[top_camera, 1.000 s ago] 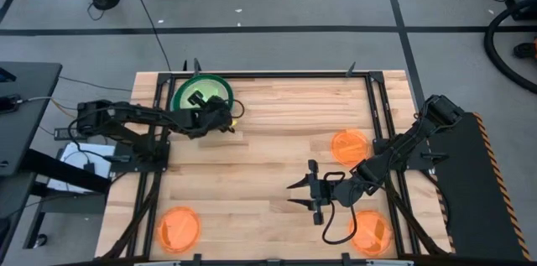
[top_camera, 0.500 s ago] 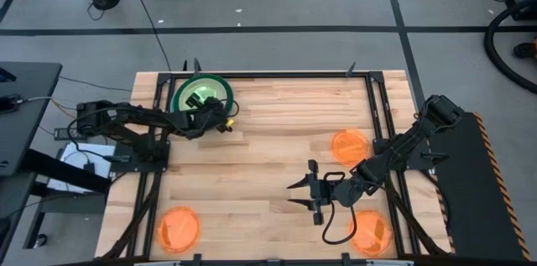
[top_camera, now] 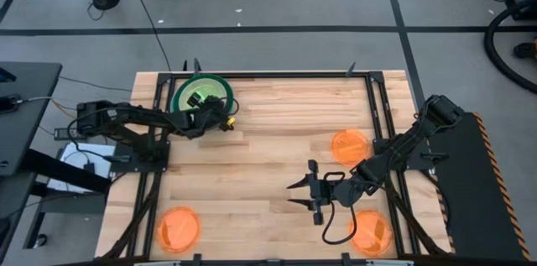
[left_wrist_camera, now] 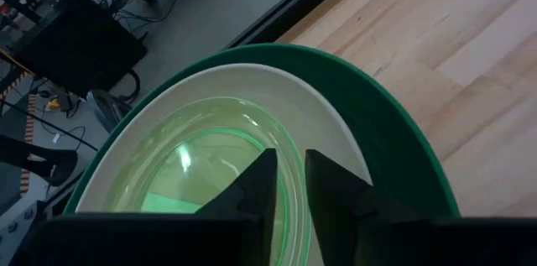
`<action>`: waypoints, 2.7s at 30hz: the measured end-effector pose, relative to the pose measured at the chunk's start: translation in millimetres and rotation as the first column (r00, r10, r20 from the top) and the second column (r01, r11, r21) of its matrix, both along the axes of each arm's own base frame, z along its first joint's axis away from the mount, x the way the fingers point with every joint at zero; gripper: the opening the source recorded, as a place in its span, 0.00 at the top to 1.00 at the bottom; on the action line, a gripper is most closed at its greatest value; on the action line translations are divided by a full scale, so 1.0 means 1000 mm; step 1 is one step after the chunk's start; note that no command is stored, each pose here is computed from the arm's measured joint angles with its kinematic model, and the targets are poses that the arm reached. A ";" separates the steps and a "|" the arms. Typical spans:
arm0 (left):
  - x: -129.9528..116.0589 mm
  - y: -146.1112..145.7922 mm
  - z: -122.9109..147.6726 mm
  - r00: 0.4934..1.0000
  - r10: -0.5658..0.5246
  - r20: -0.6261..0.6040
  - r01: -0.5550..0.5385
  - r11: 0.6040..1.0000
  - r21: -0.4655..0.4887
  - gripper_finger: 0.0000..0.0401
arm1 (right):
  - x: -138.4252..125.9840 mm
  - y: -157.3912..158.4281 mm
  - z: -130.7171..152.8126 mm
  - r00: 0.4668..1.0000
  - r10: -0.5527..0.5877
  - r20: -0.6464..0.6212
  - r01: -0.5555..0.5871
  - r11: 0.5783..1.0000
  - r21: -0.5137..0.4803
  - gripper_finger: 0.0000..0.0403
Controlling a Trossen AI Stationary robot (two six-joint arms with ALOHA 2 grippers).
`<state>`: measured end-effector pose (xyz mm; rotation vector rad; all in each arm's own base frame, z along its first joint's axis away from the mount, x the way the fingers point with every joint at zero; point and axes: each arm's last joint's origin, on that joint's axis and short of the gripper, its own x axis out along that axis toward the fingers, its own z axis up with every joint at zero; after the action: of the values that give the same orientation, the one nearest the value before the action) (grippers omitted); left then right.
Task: Stack plastic plates
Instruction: Stack the light green plate on top of the white plate, then move the bottom left light orange plate to the center of the table
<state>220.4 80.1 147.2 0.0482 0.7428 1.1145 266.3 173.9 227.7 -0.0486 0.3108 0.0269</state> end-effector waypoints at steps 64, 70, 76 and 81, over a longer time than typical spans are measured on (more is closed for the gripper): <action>-0.118 -0.215 0.017 0.842 -0.536 -0.058 0.112 0.279 -0.954 0.41 | 0.011 -0.018 -0.002 0.999 -0.043 -0.033 0.045 0.997 0.070 0.57; -0.120 -0.213 0.008 0.823 -0.565 0.050 0.195 0.198 -0.961 0.45 | 0.010 -0.017 -0.003 0.999 -0.040 -0.035 0.042 0.997 0.071 0.57; -0.131 -0.207 -0.011 0.805 -0.592 0.027 0.206 0.237 -0.949 0.48 | 0.010 -0.017 -0.003 0.998 -0.047 -0.039 0.050 0.995 0.092 0.57; -0.128 -0.213 -0.010 0.801 -0.590 0.101 0.251 0.178 -0.952 0.53 | 0.010 -0.017 -0.003 0.998 -0.046 -0.041 0.050 0.995 0.090 0.57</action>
<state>92.8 -133.1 137.4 -0.5883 1.4863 -0.0709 276.1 157.0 224.5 0.0499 0.3490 -0.0058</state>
